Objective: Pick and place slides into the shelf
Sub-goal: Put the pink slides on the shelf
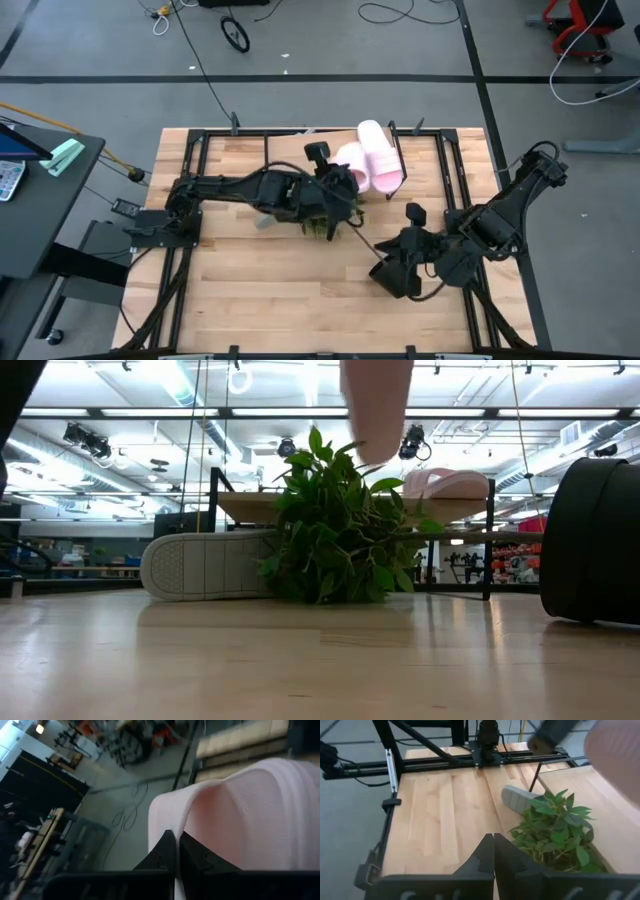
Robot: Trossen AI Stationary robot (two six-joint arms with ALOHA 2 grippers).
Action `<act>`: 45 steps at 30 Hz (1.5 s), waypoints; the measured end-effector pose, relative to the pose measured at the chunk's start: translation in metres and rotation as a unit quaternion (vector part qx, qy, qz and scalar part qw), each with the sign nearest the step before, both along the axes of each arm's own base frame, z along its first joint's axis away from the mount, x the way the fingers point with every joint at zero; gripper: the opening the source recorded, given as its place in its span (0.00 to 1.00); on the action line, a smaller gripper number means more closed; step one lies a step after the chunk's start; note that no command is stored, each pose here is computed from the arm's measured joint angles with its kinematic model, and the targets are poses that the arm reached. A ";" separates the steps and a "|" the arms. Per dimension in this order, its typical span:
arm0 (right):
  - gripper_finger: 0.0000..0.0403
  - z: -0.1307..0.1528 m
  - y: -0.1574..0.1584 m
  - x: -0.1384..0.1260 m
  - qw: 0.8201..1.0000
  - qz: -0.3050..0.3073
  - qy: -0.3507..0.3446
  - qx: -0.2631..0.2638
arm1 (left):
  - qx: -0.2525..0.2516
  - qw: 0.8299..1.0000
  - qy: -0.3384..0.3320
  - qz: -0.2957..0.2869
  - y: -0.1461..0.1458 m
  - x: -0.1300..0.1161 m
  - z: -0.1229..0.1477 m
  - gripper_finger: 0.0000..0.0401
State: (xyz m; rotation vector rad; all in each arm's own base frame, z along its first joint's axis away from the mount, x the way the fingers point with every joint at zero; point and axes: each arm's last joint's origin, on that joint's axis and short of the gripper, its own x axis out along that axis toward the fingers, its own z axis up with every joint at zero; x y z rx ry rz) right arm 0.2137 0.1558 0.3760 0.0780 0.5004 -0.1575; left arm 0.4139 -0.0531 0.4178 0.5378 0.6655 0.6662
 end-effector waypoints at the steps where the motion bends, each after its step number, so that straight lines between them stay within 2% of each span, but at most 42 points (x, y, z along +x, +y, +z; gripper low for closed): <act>1: 0.00 0.000 -0.002 0.001 1.000 0.002 0.004 -0.003 | 0.002 1.000 0.007 0.004 0.003 0.005 -0.005 0.02; 7: 0.00 -0.003 -0.013 0.007 0.999 0.012 0.033 -0.027 | 0.034 0.997 0.070 0.009 0.010 0.021 -0.030 0.02; 16: 0.00 -0.015 -0.034 0.002 0.991 -0.068 0.093 -0.069 | 0.046 0.994 0.093 0.022 0.010 0.034 -0.051 0.02; 22: 0.00 -0.016 -0.043 0.002 0.985 -0.111 0.092 -0.096 | 0.048 0.993 0.098 0.046 0.033 0.035 -0.050 0.02; 31: 0.00 -0.012 -0.051 0.000 0.984 -0.138 0.078 -0.077 | 0.033 0.992 0.117 0.034 0.055 0.037 -0.051 0.02; 37: 0.00 -0.002 -0.058 -0.010 0.984 -0.162 0.046 -0.054 | 0.027 0.992 0.120 0.021 0.058 0.039 -0.052 0.02; 45: 0.00 0.014 -0.070 -0.028 0.983 -0.183 0.004 -0.021 | 0.021 0.991 0.130 0.002 0.058 0.050 -0.066 0.02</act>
